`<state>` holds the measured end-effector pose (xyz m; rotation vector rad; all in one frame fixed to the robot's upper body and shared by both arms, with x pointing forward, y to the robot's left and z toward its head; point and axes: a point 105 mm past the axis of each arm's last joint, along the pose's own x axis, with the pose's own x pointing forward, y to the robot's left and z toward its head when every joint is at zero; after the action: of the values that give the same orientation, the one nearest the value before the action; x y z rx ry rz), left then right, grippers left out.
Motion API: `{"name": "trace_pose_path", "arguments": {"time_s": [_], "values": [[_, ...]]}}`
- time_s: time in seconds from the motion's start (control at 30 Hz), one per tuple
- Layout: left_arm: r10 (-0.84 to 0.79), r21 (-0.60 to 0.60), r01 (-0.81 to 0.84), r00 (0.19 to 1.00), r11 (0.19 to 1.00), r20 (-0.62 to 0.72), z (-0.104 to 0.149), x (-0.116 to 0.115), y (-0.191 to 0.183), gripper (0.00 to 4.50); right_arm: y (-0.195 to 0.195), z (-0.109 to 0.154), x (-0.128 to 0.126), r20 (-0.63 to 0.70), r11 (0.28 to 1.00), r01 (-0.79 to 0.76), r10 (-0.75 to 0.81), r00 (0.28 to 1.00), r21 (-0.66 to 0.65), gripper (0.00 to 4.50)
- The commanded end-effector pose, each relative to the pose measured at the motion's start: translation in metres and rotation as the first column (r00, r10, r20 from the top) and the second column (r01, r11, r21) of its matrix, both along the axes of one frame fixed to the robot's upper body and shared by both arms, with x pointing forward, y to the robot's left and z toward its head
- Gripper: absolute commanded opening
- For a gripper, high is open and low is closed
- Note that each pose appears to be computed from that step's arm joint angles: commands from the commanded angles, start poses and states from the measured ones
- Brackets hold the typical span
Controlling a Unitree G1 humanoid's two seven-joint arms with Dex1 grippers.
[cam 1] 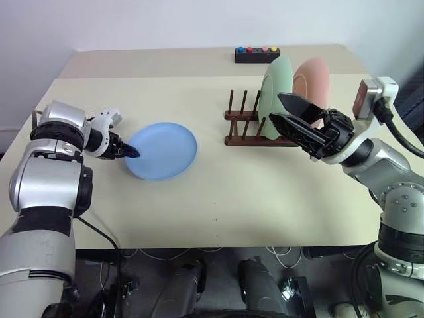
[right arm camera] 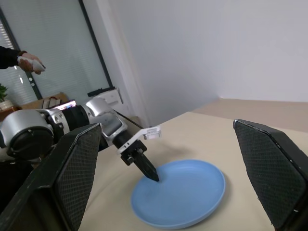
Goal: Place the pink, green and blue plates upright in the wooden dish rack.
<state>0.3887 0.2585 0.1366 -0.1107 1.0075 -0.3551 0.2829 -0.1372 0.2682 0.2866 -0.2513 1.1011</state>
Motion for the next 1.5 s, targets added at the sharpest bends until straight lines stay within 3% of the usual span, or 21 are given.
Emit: {"name": "trace_pose_path", "arguments": {"time_s": [0.03,0.2,0.37,0.57,0.7,0.8,0.9,0.93,1.13,1.23,1.5], "values": [[0.042,-0.031,-0.041,0.999,0.999,0.013,0.0,0.0,0.003,0.09,-0.002,0.011,-0.008,0.059,1.0,0.011,-0.011,0.998,-0.006,4.5],[0.067,-0.11,-0.06,0.996,0.992,0.055,0.014,0.005,-0.003,0.03,-0.001,0.011,-0.008,0.065,1.0,0.012,-0.011,0.998,-0.019,4.5],[0.156,-0.292,-0.104,0.974,0.951,0.162,0.051,0.014,-0.005,0.03,0.001,0.015,-0.01,0.076,0.999,-0.008,0.011,0.997,-0.039,4.5],[0.273,-0.549,-0.015,0.879,0.836,0.391,0.116,0.025,-0.002,0.03,0.021,0.007,-0.01,0.138,0.976,-0.014,0.045,0.989,-0.218,4.5],[0.349,-0.642,0.046,0.809,0.765,0.473,0.141,0.029,-0.002,0.03,0.032,0.002,-0.003,0.239,0.942,0.041,0.042,0.97,-0.332,4.5],[0.412,-0.7,0.103,0.744,0.707,0.526,0.155,0.033,-0.013,0.03,0.05,0.004,-0.002,0.437,0.879,0.127,0.1,0.894,-0.46,4.5],[0.397,-0.638,0.205,0.632,0.743,0.666,0.166,0.026,-0.047,0.03,0.068,0.017,-0.003,0.628,0.826,0.24,0.168,0.759,-0.511,4.5],[0.395,-0.621,0.238,0.591,0.747,0.703,0.173,0.021,-0.061,0.03,0.073,0.017,0.0,0.703,0.783,0.321,0.2,0.683,-0.534,4.5],[0.391,-0.593,0.289,0.53,0.751,0.753,0.177,-0.003,-0.12,0.03,0.084,0.009,0.023,0.864,0.587,0.635,0.332,0.377,-0.503,4.5],[0.412,-0.619,0.293,0.535,0.729,0.738,0.177,-0.011,-0.131,0.03,0.076,-0.001,0.034,0.859,0.511,0.694,0.369,0.356,-0.507,4.5],[0.334,-0.57,0.314,0.564,0.759,0.755,0.172,-0.026,-0.157,0.03,0.06,0.01,0.052,0.9,0.444,0.793,0.325,0.292,-0.417,4.5]]}}
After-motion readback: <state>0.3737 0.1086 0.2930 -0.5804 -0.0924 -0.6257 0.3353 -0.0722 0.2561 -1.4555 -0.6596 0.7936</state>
